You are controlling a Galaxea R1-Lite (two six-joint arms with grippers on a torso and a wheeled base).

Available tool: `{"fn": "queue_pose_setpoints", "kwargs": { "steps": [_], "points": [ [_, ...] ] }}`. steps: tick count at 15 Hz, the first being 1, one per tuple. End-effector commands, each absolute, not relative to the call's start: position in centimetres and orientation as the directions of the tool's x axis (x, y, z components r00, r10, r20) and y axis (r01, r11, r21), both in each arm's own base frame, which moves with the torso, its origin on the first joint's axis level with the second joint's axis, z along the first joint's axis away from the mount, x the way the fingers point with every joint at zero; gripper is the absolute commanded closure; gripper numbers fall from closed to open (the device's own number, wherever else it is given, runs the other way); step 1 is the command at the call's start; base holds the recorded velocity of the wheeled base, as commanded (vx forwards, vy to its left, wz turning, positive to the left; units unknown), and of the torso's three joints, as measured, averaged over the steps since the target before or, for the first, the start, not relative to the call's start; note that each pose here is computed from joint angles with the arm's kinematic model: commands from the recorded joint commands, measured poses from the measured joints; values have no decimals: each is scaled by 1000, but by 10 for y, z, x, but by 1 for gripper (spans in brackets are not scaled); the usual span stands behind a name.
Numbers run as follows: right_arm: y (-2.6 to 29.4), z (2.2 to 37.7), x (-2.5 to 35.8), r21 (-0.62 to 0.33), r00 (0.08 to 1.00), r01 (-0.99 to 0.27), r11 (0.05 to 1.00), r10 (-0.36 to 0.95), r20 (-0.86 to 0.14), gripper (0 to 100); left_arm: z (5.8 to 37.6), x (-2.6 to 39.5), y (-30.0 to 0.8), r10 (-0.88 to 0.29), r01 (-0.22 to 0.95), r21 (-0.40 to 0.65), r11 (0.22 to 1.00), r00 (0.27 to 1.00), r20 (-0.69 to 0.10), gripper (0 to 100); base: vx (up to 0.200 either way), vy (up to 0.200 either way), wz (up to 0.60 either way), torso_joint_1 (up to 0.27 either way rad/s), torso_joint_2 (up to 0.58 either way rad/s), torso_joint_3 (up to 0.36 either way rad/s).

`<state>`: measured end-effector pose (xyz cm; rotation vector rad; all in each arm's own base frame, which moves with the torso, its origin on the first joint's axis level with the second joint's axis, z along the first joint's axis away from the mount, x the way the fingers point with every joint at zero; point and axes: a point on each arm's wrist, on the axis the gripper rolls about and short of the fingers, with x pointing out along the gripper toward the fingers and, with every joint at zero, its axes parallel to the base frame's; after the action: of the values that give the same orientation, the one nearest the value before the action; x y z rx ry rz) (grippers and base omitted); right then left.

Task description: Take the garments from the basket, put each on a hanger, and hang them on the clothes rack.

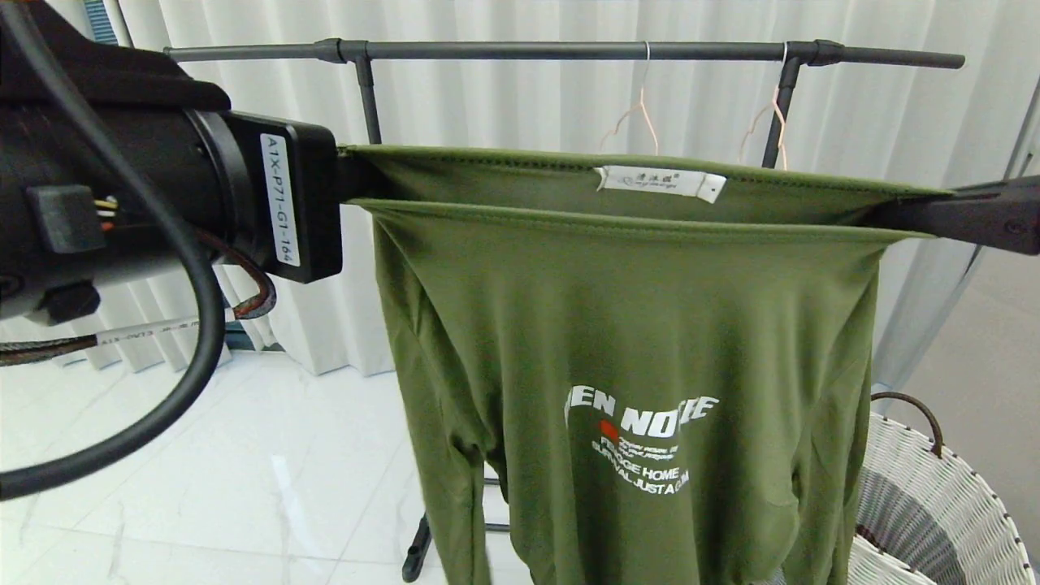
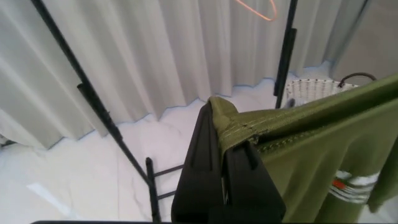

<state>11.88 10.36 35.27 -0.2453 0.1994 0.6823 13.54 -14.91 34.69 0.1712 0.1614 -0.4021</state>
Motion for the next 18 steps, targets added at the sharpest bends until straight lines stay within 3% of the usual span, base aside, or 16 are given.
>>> {"fn": "queue_pose_setpoints", "kwargs": {
  "steps": [1,4,6,8,11,13,16,18],
  "points": [
    [83,366,94,-158,756,-648,745,602,-257,100,346,131,-157,-408,436,133,890,893,-192,100,0,0,0,0,0,0],
    [62,359,53,-91,528,-836,541,748,-402,100,346,138,-171,-428,446,111,888,891,-150,100,0,0,0,0,0,0],
    [66,354,43,-57,391,-912,406,821,-417,100,345,144,-179,-431,444,97,891,893,-127,100,0,0,0,0,0,0],
    [78,354,40,-12,309,-942,335,853,-420,100,341,146,-183,-432,447,98,889,891,-139,100,0,0,0,0,0,0],
    [87,356,45,-18,322,-939,345,856,-404,100,339,143,-178,-433,448,92,889,890,-143,100,0,0,0,0,0,0],
    [90,353,54,-77,471,-869,488,770,-430,100,343,130,-169,-450,462,55,885,881,-147,100,0,0,0,0,0,0],
    [100,353,65,-122,577,-802,585,705,-412,100,347,102,-145,-476,492,4,871,846,-241,100,0,0,0,0,0,0],
    [123,358,79,-108,603,-793,599,748,-277,100,353,64,-127,-576,565,-142,813,746,-335,100,0,0,0,0,0,0]
  ]
}}
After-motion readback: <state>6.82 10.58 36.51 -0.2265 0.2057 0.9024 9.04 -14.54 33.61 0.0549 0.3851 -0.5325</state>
